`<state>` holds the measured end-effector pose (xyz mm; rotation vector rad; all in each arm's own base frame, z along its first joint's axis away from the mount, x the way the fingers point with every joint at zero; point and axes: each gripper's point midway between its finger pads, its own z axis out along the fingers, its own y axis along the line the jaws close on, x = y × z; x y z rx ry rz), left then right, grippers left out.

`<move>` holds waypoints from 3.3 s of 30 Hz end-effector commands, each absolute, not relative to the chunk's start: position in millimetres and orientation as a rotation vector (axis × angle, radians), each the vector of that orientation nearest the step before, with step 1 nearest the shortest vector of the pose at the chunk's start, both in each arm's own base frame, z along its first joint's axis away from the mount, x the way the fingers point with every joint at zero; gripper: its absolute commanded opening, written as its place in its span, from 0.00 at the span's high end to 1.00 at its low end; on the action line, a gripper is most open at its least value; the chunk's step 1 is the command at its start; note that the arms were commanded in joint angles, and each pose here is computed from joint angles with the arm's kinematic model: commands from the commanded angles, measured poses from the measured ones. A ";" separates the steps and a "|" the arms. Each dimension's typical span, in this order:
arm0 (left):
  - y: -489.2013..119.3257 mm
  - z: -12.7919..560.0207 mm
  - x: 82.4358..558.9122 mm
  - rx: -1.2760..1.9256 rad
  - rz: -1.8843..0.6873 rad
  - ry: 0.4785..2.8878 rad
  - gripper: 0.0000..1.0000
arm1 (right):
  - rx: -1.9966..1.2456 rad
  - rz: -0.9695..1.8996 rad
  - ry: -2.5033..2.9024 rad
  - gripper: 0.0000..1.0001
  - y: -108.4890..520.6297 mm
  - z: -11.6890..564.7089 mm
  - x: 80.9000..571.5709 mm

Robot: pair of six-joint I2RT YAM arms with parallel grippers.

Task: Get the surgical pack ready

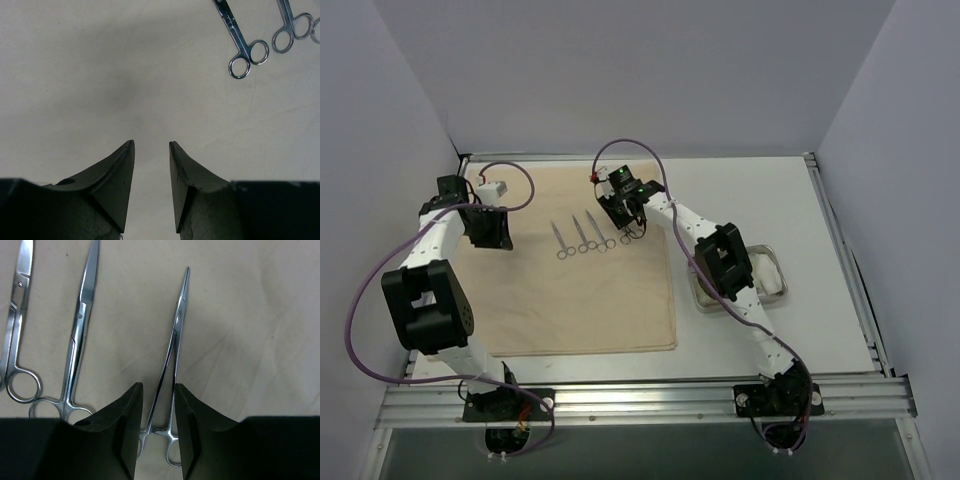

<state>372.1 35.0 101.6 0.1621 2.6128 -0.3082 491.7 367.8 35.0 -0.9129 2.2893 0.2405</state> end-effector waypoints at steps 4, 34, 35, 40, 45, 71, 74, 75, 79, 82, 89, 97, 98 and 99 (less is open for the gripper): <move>33.4 109.1 373.1 0.189 -0.328 2.578 0.57 | -0.857 0.240 2.391 0.76 352.8 20.6 487.8; 33.4 111.1 373.3 0.185 -0.329 2.579 0.57 | -0.864 0.043 2.531 1.00 326.2 11.1 456.0; 33.4 112.2 373.3 0.186 -0.328 2.576 0.57 | -0.859 0.063 2.513 1.00 329.4 22.6 455.0; 33.5 116.2 372.2 0.191 -0.321 2.568 0.57 | -0.856 0.140 2.539 1.00 327.9 27.1 429.1; 32.0 117.9 372.4 0.196 -0.331 2.562 0.57 | -0.790 0.214 2.489 1.00 334.4 47.6 420.0; 39.5 121.0 370.0 0.192 -0.347 2.543 0.57 | -1.101 0.225 2.310 1.00 336.7 90.8 402.4; 39.0 121.3 369.7 0.192 -0.355 2.541 0.57 | -1.135 0.217 2.280 1.00 336.3 103.7 403.6; 39.1 121.8 369.4 0.194 -0.357 2.540 0.57 | -1.168 0.210 2.253 1.00 334.6 112.0 402.8; 38.7 122.3 370.2 0.199 -0.363 2.534 0.57 | -1.291 0.218 2.167 1.00 328.8 132.9 394.2; 39.4 122.3 370.5 0.196 -0.374 2.531 0.57 | -1.382 0.239 2.101 1.00 320.6 145.9 384.9; 40.6 122.2 371.4 0.195 -0.401 2.514 0.57 | -1.590 0.161 2.062 1.00 281.7 146.5 372.1; 48.0 121.2 370.4 0.181 -0.432 2.508 0.57 | -1.883 0.234 1.886 1.00 232.8 154.0 330.6; 48.6 121.3 370.0 0.178 -0.438 2.507 0.57 | -1.893 0.234 1.885 1.00 218.4 156.6 330.0; 48.7 123.5 370.5 0.180 -0.440 2.500 0.57 | -1.886 0.223 1.905 1.00 209.3 154.0 330.3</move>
